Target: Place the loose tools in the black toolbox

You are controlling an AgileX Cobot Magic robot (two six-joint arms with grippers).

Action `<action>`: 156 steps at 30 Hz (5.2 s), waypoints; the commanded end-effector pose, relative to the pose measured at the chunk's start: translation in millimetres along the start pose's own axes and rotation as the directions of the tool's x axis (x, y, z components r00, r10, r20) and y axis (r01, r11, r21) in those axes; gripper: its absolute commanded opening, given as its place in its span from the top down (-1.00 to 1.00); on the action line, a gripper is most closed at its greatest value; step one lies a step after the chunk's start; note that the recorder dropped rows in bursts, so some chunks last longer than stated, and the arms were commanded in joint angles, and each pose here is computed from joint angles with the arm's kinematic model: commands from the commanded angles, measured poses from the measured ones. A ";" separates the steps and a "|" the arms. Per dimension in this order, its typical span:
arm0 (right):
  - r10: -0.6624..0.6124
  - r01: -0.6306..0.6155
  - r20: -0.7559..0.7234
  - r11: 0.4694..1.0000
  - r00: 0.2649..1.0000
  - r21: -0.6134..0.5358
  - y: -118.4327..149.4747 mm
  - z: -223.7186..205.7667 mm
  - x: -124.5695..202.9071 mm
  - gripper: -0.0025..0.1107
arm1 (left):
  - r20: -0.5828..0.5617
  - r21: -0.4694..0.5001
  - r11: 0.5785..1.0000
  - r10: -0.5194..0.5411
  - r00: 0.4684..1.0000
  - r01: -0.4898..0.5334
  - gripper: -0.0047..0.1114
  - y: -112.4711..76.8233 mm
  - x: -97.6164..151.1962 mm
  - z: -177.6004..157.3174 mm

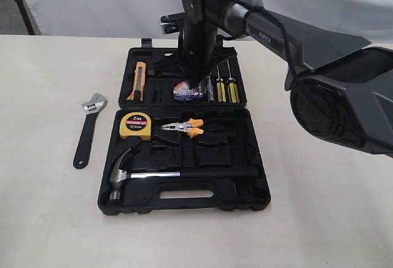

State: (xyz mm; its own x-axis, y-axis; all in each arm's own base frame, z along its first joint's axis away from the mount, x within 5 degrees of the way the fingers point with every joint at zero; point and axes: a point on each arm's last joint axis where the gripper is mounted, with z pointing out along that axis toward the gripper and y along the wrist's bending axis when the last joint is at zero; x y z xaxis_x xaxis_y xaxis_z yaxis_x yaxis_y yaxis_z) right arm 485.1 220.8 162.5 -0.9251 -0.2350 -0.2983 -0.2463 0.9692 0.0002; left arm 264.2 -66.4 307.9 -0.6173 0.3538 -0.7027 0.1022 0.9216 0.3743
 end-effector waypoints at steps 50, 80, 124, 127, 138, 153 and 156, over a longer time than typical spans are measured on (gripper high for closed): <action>0.037 -0.037 0.051 0.999 0.998 -0.001 -2.9 -13.5 -5.8 0.96 | 0.007 0.014 1.000 -0.022 1.000 0.022 0.89 -0.3 1.5 -0.8; -0.352 0.357 0.059 0.919 0.934 -0.167 201.6 -17.4 68.4 0.96 | 0.007 0.014 1.000 -0.022 1.000 0.022 0.89 -0.3 1.5 -0.8; -0.394 0.386 -0.024 0.911 0.919 -0.146 222.2 17.6 93.5 0.96 | 0.007 0.014 1.000 -0.022 1.000 0.022 0.89 -0.3 1.5 -0.8; -0.409 0.392 -0.068 0.902 0.910 -0.179 223.0 14.4 98.1 0.96 | 0.007 0.014 1.000 -0.022 1.000 0.022 0.89 -0.3 1.5 -0.8; -0.457 0.405 -0.061 0.835 0.887 -0.373 255.2 -8.3 117.1 0.96 | 0.007 0.014 1.000 -0.022 1.000 0.022 0.89 -0.3 1.5 -0.8; -0.415 0.452 0.179 0.829 0.892 -0.329 248.8 -81.8 87.7 0.96 | 0.007 0.014 1.000 -0.022 1.000 0.022 0.89 -0.3 1.5 -0.8; -0.443 0.463 0.138 0.823 0.886 -0.329 253.8 -53.1 94.5 0.96 | 0.007 0.014 1.000 -0.022 1.000 0.022 0.89 -0.3 1.5 -0.8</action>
State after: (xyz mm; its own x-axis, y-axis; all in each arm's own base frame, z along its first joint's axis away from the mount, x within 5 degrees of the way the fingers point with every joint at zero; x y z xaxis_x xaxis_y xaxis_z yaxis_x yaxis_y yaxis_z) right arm 318.4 436.0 212.4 -0.6686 -0.6057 -0.4313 -0.7213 0.6692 0.1784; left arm 264.2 -66.4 307.9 -0.6173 0.3538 -0.7027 0.1022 0.9216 0.3743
